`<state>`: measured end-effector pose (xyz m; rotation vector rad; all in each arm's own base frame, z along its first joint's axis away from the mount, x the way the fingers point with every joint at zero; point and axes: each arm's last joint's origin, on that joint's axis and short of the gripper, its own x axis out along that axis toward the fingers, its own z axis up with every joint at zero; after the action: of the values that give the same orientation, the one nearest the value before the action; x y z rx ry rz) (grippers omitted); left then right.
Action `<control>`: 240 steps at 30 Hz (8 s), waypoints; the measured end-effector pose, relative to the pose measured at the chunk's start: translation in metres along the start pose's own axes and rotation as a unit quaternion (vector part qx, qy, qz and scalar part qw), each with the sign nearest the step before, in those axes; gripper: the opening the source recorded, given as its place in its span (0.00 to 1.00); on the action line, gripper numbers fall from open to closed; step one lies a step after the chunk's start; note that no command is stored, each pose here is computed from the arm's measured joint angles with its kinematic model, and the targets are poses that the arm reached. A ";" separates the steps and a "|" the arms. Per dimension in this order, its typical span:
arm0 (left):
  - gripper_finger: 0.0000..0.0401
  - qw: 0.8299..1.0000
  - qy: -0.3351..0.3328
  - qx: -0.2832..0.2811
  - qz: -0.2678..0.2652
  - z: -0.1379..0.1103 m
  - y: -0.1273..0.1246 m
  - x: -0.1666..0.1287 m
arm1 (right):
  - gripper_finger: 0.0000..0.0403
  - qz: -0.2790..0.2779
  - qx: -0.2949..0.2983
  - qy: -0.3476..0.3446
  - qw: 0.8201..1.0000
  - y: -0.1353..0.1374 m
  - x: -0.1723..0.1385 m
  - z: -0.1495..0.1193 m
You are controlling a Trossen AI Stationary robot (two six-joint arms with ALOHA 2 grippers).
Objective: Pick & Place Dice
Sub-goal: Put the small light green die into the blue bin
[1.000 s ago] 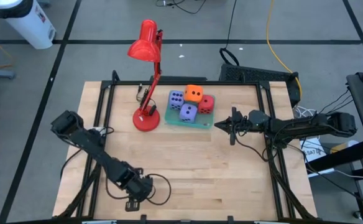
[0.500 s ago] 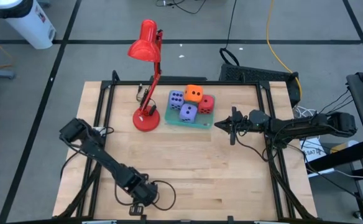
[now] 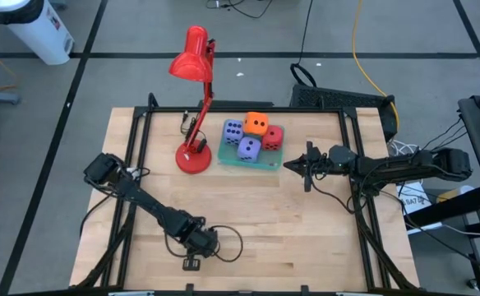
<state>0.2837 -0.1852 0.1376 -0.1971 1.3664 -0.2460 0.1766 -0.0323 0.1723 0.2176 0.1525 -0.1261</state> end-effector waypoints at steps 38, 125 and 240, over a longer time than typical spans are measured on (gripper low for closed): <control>0.01 0.999 -0.016 0.028 -0.033 -0.014 -0.019 -0.042 | 0.00 -0.003 -0.001 0.015 1.000 -0.001 0.000 -0.003; 0.39 0.990 0.055 -0.029 0.124 0.019 0.103 -0.034 | 0.02 -0.009 0.009 0.046 0.999 -0.002 0.000 -0.009; 0.11 0.930 -0.270 0.038 0.248 0.051 0.145 -0.153 | 0.02 -0.010 0.010 0.039 0.999 -0.002 0.000 -0.007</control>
<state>0.3140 -0.0023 0.2503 0.1433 0.8159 0.1751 0.1751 -0.0322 0.1648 0.2406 0.2305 -0.1395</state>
